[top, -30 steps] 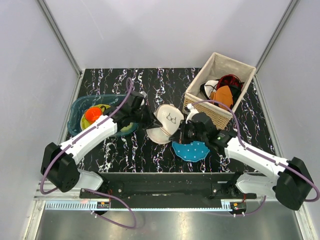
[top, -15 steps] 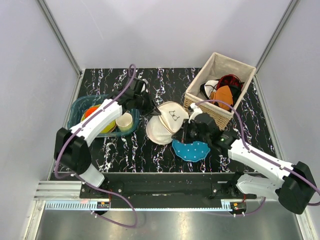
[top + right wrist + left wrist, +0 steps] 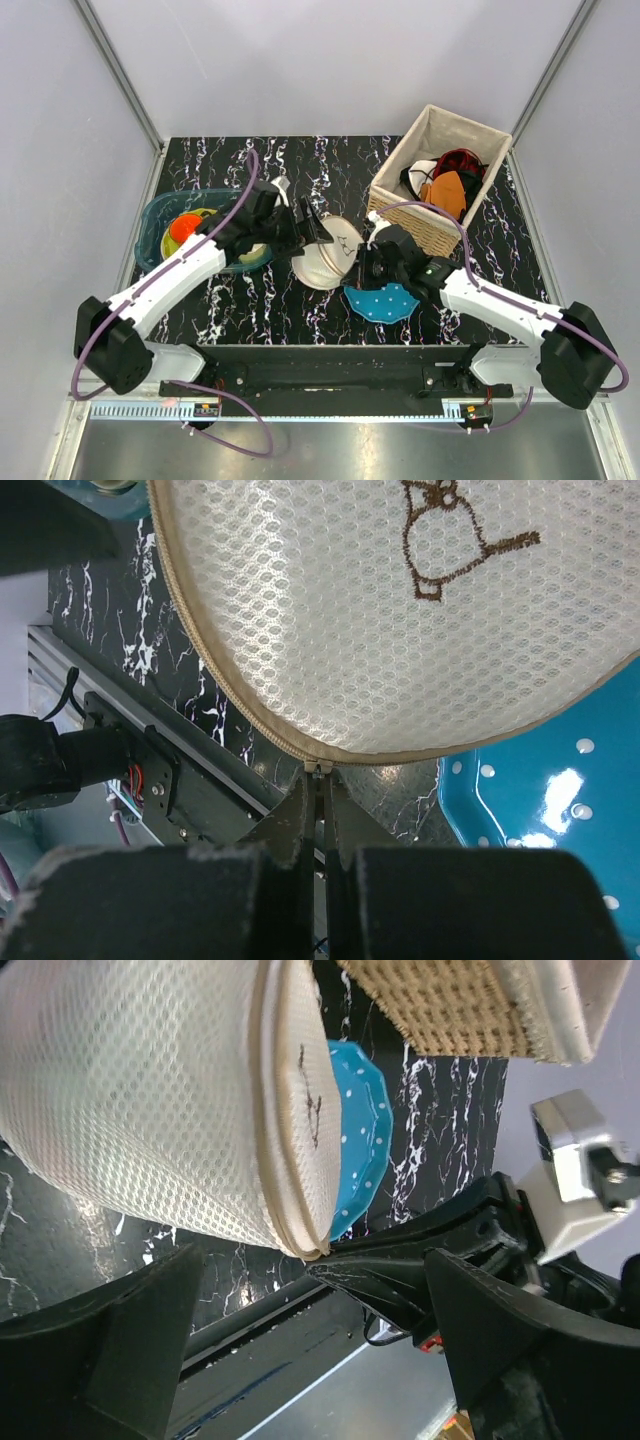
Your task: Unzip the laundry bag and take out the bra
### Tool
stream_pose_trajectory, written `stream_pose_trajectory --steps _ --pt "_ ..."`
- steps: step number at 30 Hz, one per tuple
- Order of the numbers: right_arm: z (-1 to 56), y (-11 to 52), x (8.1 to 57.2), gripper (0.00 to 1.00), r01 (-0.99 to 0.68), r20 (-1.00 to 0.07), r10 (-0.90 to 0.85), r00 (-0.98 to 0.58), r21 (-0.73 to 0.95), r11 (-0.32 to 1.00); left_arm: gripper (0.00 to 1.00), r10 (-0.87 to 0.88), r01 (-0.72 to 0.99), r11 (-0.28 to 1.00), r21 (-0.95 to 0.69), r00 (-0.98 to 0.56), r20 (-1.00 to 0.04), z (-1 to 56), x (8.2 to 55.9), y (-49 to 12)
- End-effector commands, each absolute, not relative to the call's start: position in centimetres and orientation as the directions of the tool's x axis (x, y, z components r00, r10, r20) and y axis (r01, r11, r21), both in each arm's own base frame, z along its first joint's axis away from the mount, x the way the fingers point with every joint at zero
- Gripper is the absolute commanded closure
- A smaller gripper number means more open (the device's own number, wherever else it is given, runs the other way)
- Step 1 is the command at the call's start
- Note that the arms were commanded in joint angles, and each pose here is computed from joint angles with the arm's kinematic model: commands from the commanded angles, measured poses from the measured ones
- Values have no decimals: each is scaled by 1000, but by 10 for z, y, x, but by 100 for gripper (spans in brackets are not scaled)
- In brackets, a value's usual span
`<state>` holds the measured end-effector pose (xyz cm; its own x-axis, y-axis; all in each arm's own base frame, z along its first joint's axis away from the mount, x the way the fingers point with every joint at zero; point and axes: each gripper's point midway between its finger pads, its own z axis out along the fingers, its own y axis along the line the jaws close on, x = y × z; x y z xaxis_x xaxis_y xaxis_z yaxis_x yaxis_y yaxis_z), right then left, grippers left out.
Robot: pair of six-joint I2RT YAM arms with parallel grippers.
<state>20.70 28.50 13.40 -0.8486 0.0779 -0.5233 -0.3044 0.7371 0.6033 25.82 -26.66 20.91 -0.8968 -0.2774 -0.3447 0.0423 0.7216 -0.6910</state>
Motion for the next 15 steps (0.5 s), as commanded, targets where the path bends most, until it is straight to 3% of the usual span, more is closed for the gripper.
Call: stream_pose_trajectory --steps 1,3,5,6,7,8,9,15 --pt "161 303 216 100 -364 -565 91 -820 638 679 5 -298 2 660 -751 -917 -265 192 255 -291" --pt "160 304 217 100 -363 -563 89 -822 637 681 7 -285 -10 672 -740 -927 -246 180 255 -297" --pt "161 305 217 100 -365 -563 87 -822 638 679 17 -292 -18 663 -749 -927 -237 176 260 -302" --pt "161 305 217 100 -368 -566 86 -820 636 678 28 -285 -18 658 -752 -931 -227 174 262 -307" --pt "161 305 217 100 -369 -566 83 -820 634 680 69 -280 -15 660 -751 -932 -228 175 264 -308" --pt "161 304 217 100 -369 -568 82 -819 631 682 94 -276 -9 669 -744 -932 -236 176 266 -307" --pt "158 301 216 100 -370 -568 69 -820 619 693 100 -286 1 677 -736 -921 -264 186 276 -307" --pt "137 265 209 100 -335 -591 52 -805 525 782 100 -374 -23 690 -723 -867 -329 214 306 -263"
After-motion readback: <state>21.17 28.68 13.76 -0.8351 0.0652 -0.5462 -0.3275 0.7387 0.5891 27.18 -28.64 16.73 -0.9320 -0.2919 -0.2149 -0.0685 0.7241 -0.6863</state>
